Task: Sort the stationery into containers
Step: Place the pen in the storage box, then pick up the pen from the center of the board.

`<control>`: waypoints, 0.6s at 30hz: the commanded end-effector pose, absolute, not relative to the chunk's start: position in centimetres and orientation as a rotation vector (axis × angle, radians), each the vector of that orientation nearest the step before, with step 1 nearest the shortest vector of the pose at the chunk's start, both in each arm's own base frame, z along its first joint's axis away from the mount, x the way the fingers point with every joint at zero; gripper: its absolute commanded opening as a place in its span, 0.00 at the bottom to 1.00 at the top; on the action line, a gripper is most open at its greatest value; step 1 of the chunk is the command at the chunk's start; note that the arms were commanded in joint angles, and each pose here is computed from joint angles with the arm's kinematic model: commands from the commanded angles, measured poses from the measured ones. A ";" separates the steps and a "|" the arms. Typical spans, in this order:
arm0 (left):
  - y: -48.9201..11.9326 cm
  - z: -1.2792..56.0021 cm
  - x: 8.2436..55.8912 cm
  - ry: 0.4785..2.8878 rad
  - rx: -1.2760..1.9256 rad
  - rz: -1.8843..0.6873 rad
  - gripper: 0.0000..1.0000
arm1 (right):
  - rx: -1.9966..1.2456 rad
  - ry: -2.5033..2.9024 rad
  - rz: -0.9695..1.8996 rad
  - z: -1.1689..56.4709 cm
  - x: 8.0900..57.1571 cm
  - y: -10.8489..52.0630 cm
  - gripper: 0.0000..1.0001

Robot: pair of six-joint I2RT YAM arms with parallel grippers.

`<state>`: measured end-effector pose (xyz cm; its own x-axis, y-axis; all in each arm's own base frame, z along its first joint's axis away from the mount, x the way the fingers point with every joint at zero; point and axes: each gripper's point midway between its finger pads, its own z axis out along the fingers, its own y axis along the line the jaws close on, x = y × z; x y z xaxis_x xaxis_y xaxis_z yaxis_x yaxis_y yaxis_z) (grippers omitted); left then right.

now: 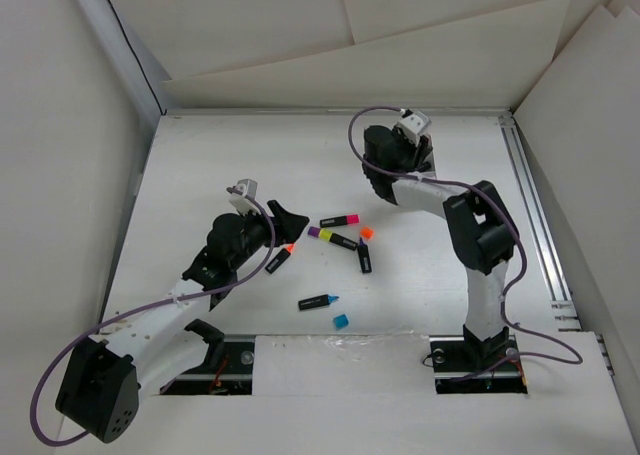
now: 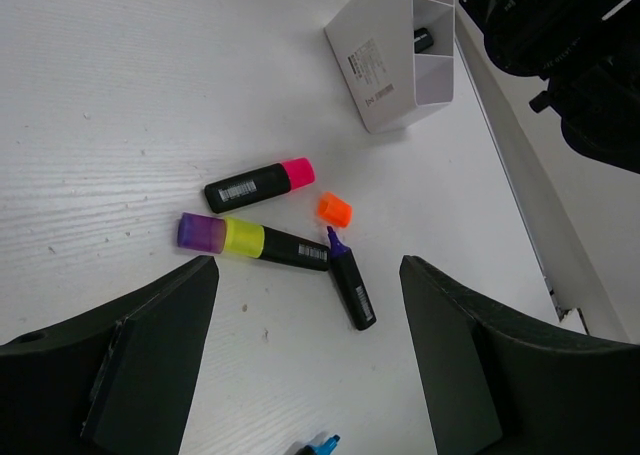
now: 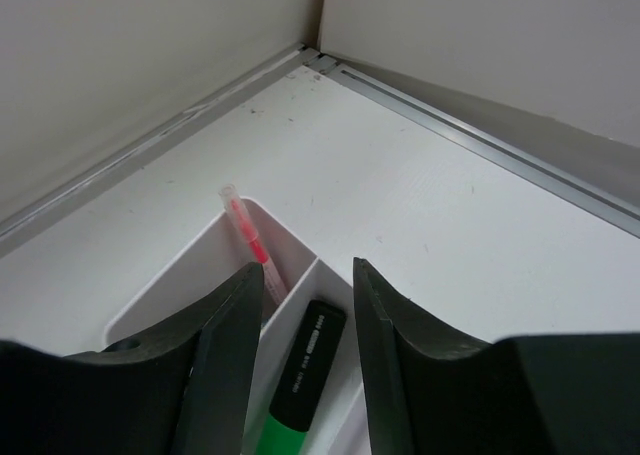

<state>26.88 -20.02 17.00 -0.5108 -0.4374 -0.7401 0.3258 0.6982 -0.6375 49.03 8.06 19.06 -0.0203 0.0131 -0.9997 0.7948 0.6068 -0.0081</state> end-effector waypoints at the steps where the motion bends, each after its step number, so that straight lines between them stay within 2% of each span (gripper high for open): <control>1: -20.2 19.8 27.4 1.804 -0.073 -0.960 0.71 | 0.778 1.414 -0.632 23.0 47.3 8.3 0.47; 4: -20.2 19.8 27.4 1.804 -0.074 -0.960 0.71 | 0.683 1.459 -0.545 24.8 45.5 10.1 0.43; 5: -20.2 20.0 27.5 1.795 -0.072 -0.963 0.71 | 0.649 1.478 -0.501 25.2 45.2 11.0 0.39; 7: -20.2 20.0 27.5 1.795 -0.072 -0.963 0.71 | 0.492 1.576 -0.385 25.7 44.0 14.7 0.22; 8: -20.2 20.0 27.5 1.795 -0.072 -0.963 0.71 | 0.438 1.617 -0.310 25.3 43.5 16.4 0.16; 11: -19.6 20.1 27.5 1.785 -0.104 -0.946 0.71 | 0.080 1.794 0.040 23.5 41.4 24.4 0.00; 13: -18.8 20.7 27.5 1.763 -0.144 -0.923 0.71 | -0.177 1.872 0.304 21.9 38.4 30.1 0.00; 15: -18.0 20.9 27.4 1.747 -0.187 -0.900 0.71 | -0.331 1.933 0.405 19.9 35.6 32.3 0.00; 16: -17.2 20.6 27.5 1.746 -0.220 -0.863 0.71 | -0.405 1.952 0.453 19.3 34.3 33.5 0.03; 17: -16.7 21.3 27.3 1.710 -0.230 -0.862 0.71 | -0.456 1.981 0.464 18.3 32.9 34.2 0.08; 18: -16.5 21.7 27.1 1.699 -0.246 -0.866 0.71 | -0.494 2.022 0.457 17.1 31.9 34.1 0.22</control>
<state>26.89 -18.02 19.98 -0.4025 -0.5156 -0.7564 0.3008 0.7060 -0.6412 37.04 31.11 22.69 -0.2819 0.0186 -0.9593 -0.2944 0.9499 0.1049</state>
